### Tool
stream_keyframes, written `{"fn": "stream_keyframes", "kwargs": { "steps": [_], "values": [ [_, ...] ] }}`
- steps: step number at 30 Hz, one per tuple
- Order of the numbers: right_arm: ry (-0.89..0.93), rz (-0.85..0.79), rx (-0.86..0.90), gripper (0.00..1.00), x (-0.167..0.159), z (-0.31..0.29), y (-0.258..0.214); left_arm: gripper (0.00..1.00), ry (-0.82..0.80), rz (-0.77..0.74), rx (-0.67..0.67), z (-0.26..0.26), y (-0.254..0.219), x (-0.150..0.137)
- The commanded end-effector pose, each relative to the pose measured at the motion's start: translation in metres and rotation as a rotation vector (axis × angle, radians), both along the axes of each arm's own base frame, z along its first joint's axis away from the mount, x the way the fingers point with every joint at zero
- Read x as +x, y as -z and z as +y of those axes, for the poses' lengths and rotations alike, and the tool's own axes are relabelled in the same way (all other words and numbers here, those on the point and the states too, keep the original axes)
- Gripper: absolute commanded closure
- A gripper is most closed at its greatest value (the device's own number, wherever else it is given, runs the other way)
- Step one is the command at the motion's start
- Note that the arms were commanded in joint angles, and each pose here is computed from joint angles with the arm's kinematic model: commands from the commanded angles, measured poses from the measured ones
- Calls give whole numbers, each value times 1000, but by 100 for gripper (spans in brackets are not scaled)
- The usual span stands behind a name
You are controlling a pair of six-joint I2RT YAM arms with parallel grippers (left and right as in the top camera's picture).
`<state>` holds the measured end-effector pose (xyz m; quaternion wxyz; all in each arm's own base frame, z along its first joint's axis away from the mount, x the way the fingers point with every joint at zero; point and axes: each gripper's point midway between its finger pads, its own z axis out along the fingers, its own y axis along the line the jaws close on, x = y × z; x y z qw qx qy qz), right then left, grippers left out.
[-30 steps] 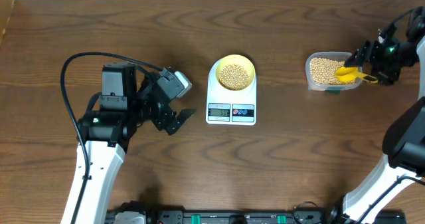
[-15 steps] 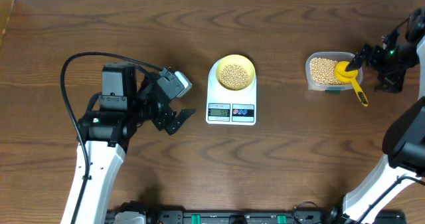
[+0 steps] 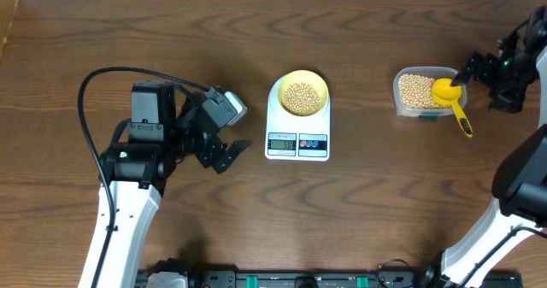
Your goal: Scoop item into bowl and weigh 50g on scale
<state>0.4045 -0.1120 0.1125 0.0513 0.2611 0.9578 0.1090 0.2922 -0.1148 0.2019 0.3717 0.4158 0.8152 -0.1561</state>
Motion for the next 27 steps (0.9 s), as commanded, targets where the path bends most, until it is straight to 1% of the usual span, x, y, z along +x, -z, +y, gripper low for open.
{"fn": "stream_keyframes", "kwargs": {
  "steps": [1, 6, 13, 22, 27],
  "values": [
    [10, -81, -40, 2, 13, -8, -27, 4, 2, -17, -2, 1, -6, 3],
    [-16, -184, -87, 1, 32, -16, -61, 4, 2, -17, -2, 1, -6, 3],
    [-15, -278, -123, 1, 46, -21, -97, 4, 2, -17, -2, 1, -6, 3],
    [-35, -294, -113, 1, 48, -18, -100, 4, 2, -17, -3, 1, -6, 3],
    [-47, -334, -132, 1, 56, -21, -104, 4, 2, -17, -2, 1, -6, 3]
  ]
}}
